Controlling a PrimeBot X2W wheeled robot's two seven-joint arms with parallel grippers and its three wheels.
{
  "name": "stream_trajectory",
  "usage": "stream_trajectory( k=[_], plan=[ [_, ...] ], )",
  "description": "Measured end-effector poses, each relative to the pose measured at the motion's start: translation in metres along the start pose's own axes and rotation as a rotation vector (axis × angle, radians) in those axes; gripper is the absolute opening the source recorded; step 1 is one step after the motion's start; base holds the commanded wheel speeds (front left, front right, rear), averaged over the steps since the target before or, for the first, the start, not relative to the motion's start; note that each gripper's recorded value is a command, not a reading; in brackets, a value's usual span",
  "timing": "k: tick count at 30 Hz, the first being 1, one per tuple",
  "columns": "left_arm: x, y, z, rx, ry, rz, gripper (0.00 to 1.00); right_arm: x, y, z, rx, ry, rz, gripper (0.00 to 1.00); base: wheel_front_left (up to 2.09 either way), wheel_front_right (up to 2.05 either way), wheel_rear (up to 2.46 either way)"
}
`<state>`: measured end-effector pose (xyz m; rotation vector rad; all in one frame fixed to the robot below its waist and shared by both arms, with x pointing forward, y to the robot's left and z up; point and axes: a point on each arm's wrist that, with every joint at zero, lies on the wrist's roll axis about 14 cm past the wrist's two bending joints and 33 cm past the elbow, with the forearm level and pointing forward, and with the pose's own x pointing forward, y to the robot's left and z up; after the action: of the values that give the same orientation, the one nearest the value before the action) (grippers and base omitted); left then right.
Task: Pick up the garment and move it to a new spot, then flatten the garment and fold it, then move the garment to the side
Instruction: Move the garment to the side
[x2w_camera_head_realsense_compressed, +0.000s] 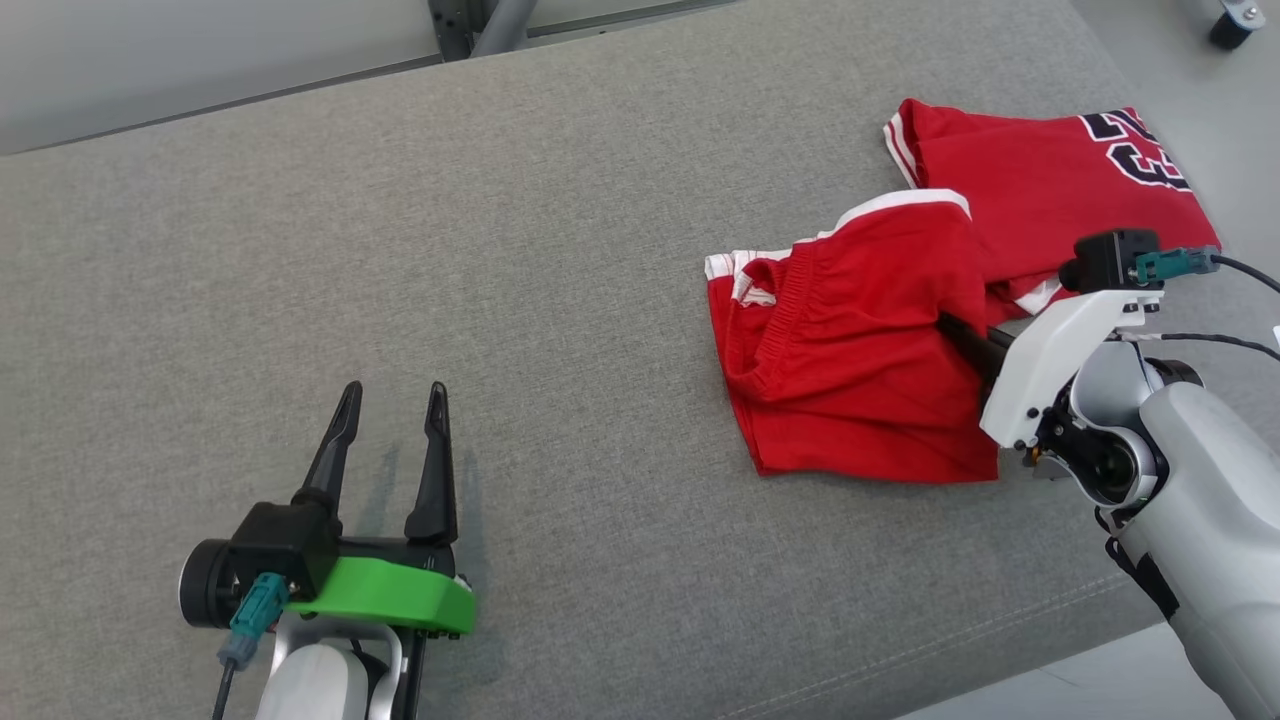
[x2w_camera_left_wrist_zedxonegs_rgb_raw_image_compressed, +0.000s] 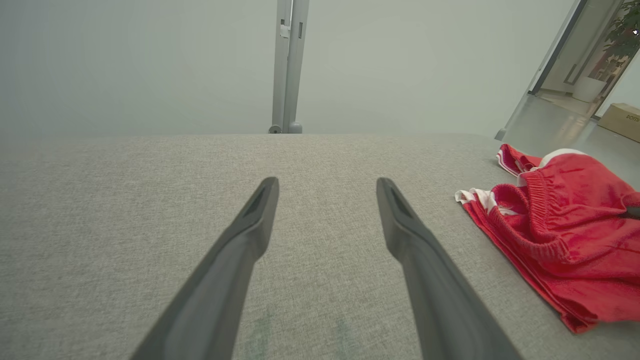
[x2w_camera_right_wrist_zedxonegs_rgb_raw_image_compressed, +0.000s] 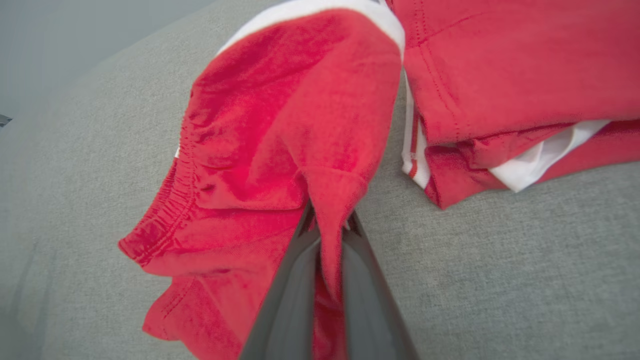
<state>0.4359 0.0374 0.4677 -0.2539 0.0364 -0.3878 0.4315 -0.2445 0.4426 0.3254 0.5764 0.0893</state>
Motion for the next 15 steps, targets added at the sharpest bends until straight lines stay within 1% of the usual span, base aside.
stream_trajectory(
  k=[5,12,15],
  plan=[
    [0.004,-0.008,-0.010,-0.008,0.025,-0.028,1.00,-0.002,-0.009,0.001,-0.016,0.001,-0.026,0.00,0.00,0.00,0.00],
    [-0.005,0.000,-0.002,0.004,0.009,-0.002,1.00,0.002,-0.002,0.012,-0.066,-0.016,-0.014,0.00,0.00,0.00,0.00],
    [-0.011,0.004,0.003,0.010,0.001,0.015,1.00,0.002,0.000,0.025,-0.100,-0.038,-0.014,0.00,0.00,0.00,0.00]
  ],
)
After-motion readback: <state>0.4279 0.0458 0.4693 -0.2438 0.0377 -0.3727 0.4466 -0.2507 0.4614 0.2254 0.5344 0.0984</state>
